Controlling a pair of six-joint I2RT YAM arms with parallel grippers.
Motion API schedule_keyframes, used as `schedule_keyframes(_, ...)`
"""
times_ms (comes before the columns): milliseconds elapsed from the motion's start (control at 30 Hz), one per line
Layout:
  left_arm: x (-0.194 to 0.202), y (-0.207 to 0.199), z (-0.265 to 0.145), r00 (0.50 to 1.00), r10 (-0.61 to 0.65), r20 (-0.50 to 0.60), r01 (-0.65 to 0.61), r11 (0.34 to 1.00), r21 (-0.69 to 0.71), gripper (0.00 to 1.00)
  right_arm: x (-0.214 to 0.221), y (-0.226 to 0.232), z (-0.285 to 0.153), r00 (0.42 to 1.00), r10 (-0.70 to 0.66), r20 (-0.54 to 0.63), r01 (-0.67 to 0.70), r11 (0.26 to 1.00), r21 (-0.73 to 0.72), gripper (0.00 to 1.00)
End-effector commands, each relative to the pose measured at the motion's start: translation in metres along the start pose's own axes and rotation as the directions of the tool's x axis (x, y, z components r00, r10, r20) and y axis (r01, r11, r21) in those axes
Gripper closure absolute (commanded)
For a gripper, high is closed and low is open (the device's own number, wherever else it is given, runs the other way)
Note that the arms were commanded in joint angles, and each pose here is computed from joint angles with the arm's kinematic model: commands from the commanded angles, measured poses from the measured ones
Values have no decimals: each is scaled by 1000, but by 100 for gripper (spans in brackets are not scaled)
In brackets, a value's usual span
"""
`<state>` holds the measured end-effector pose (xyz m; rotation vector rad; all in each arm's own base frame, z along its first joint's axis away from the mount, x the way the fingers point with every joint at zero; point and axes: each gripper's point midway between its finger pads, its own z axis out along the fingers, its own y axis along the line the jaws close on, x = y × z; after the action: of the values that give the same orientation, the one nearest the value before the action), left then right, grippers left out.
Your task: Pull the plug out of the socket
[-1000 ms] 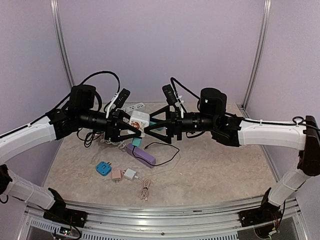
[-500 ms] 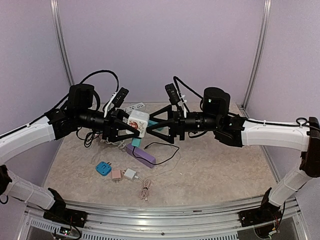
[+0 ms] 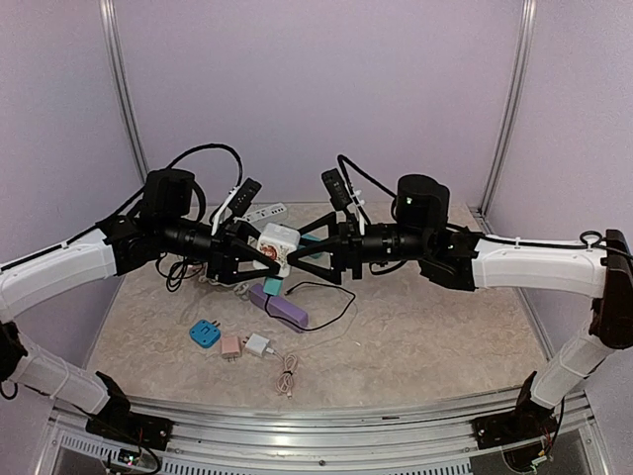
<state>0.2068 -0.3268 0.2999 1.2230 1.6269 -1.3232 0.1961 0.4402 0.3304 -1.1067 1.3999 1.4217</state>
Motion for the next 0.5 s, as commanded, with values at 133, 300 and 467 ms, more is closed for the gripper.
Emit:
schedule_keyframes(133,-9,-3,2,1000,28,5,-28,1000,7,96,-9,2,6,1000,-3,23,4,1000,-27,37)
schedule_keyframes(300,-8,-1,3,1000,23,1,-23,1000,0,96,-9,1,7,1000,7,30,-6,1000,-30,58)
schedule_keyframes(467,-9,3,3,1000,15,4,-15,1000,-20,87,-12,-4,5,997,37,60,-37,999,-13,96)
